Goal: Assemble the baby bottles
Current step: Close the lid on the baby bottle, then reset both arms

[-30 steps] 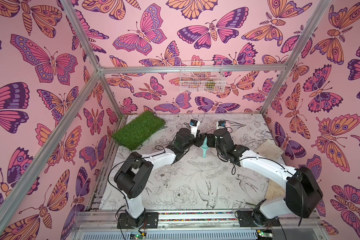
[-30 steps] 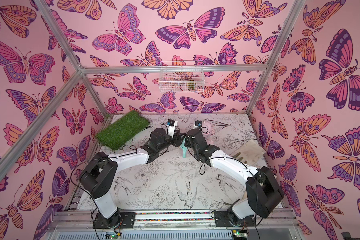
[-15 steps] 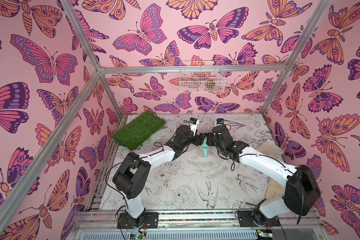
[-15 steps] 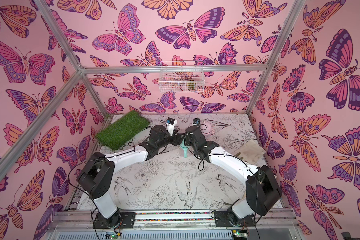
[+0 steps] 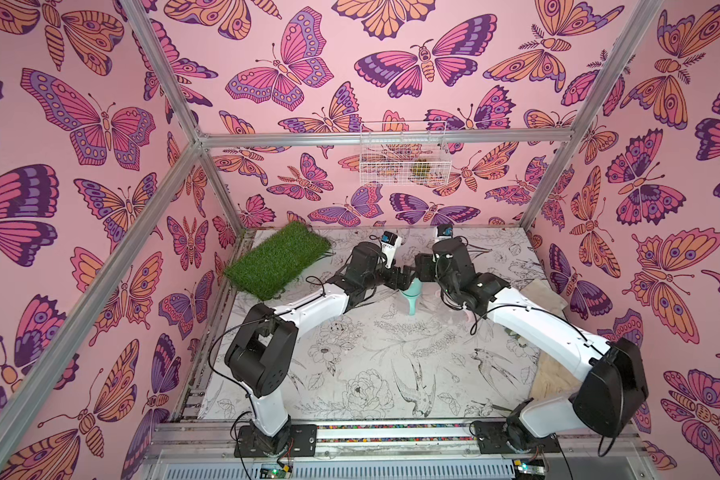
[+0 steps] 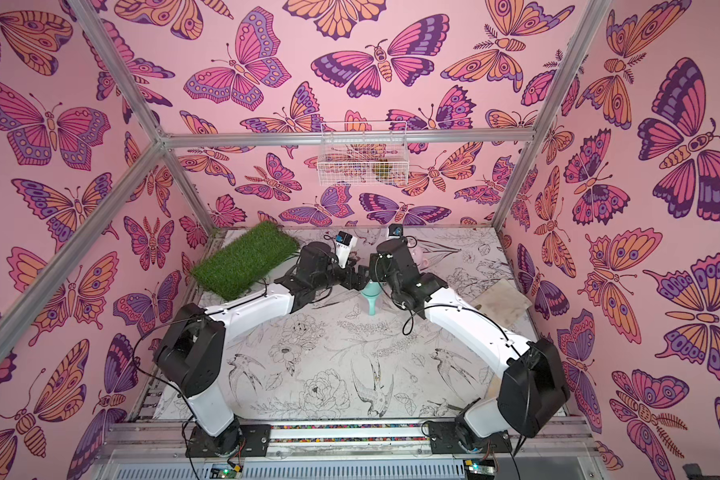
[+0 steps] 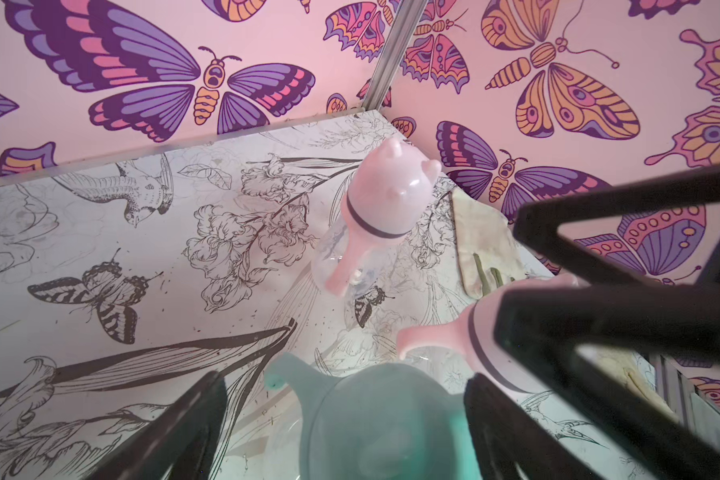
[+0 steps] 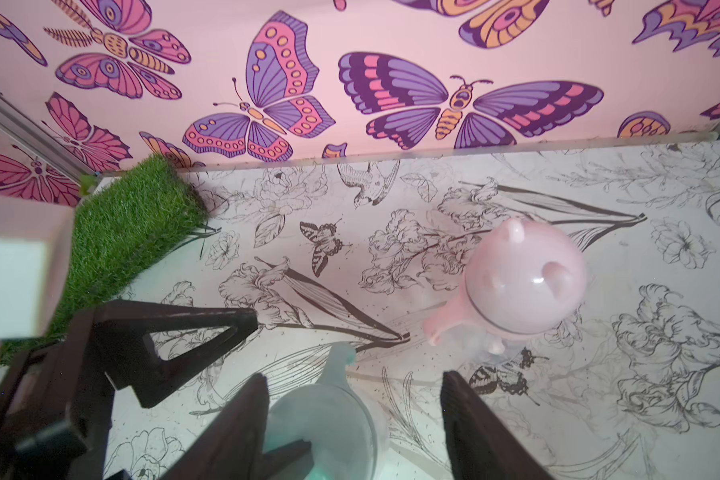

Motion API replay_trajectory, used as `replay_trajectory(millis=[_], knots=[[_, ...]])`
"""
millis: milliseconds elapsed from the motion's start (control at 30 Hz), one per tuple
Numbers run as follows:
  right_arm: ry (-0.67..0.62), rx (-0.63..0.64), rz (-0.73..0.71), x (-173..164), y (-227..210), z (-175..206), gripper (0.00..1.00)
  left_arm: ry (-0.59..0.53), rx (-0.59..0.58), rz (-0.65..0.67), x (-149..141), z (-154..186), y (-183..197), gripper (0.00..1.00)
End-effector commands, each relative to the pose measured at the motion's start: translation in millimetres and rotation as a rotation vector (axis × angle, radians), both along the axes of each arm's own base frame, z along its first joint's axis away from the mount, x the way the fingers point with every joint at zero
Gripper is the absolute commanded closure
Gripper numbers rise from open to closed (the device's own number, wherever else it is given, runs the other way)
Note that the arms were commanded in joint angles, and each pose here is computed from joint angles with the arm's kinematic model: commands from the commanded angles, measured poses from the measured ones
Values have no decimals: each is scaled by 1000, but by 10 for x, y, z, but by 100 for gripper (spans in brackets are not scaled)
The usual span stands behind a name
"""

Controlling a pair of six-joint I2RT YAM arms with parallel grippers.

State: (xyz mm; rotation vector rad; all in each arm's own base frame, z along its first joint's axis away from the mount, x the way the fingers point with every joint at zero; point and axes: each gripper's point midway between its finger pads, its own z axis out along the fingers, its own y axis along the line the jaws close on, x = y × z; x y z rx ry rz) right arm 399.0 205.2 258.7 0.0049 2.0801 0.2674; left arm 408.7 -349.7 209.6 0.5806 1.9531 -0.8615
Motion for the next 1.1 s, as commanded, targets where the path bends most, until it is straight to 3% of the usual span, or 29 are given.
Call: replay_trajectory(millis=[0,233,467,600,767,967,1067], knots=[[-24,3,65,5,-40,273,29,-28,-39,-5,74,240,45,7],[-58,-16,115,66,-297,419,21,-90,-45,38,116,487,290,5],[-109,32,-64,351,-1425,412,14,-146,50,184,87,715,1138,0],[-124,-24,-173,452,-1938,108,10,-154,141,345,79,567,1965,0],[-98,-101,-228,458,-2184,-354,7,-102,235,561,22,116,2882,0],[-80,-146,-266,371,-2330,-785,3,-130,262,741,33,-183,3465,0],[-77,-149,-274,300,-2380,-964,2,-86,255,818,44,-412,3715,0]])
